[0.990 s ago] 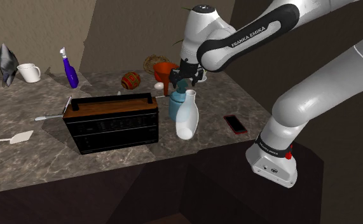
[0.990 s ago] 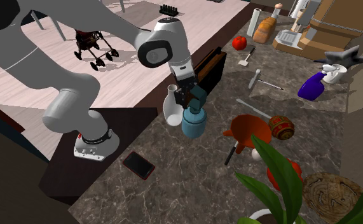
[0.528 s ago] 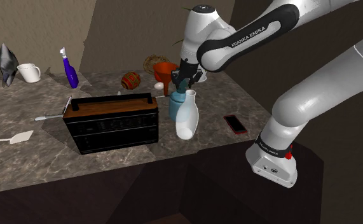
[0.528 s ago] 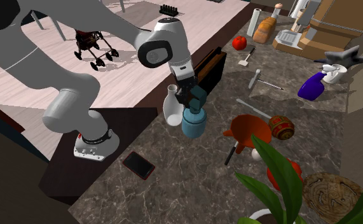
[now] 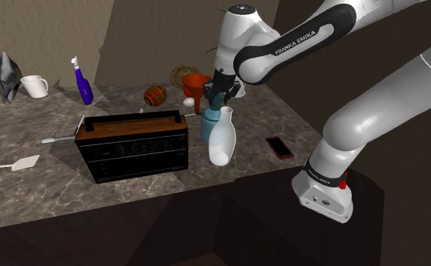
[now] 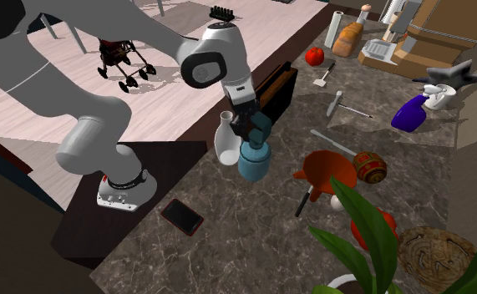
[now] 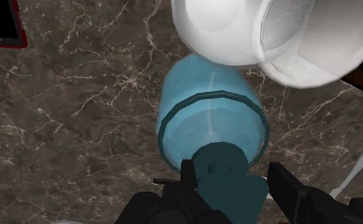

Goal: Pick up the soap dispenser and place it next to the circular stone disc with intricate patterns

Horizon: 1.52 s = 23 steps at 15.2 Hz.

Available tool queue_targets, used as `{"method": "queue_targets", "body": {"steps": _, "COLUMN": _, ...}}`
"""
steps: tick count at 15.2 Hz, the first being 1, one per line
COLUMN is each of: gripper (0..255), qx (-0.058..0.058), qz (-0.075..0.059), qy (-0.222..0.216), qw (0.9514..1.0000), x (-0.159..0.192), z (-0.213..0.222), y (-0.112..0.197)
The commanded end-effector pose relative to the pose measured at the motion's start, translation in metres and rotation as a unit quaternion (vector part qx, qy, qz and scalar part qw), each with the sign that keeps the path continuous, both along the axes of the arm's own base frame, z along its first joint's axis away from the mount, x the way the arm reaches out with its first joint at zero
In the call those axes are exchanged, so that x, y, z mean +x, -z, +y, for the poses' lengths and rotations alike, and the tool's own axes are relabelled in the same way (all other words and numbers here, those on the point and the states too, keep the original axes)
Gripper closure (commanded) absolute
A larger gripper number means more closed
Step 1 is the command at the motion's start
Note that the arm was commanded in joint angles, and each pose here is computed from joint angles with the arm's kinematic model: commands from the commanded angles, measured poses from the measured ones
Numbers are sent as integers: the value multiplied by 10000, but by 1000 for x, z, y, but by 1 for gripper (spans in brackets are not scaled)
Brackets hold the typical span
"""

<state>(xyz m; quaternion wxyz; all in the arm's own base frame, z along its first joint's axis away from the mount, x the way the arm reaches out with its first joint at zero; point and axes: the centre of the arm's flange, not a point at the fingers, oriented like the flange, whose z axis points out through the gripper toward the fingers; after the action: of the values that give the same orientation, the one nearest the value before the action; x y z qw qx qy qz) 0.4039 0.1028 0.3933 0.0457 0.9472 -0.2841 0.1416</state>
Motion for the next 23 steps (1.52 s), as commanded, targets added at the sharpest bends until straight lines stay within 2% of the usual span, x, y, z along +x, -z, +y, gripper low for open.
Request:
{"method": "queue_targets", "body": {"steps": 1, "gripper": 255, "qx": 0, "qz": 0, "qy": 0, "qw": 10000, "x": 0, "z": 0, "y": -8}}
{"method": "queue_targets", "body": {"steps": 23, "gripper": 255, "qx": 0, "qz": 0, "qy": 0, "qw": 10000, "x": 0, "z": 0, "y": -124}}
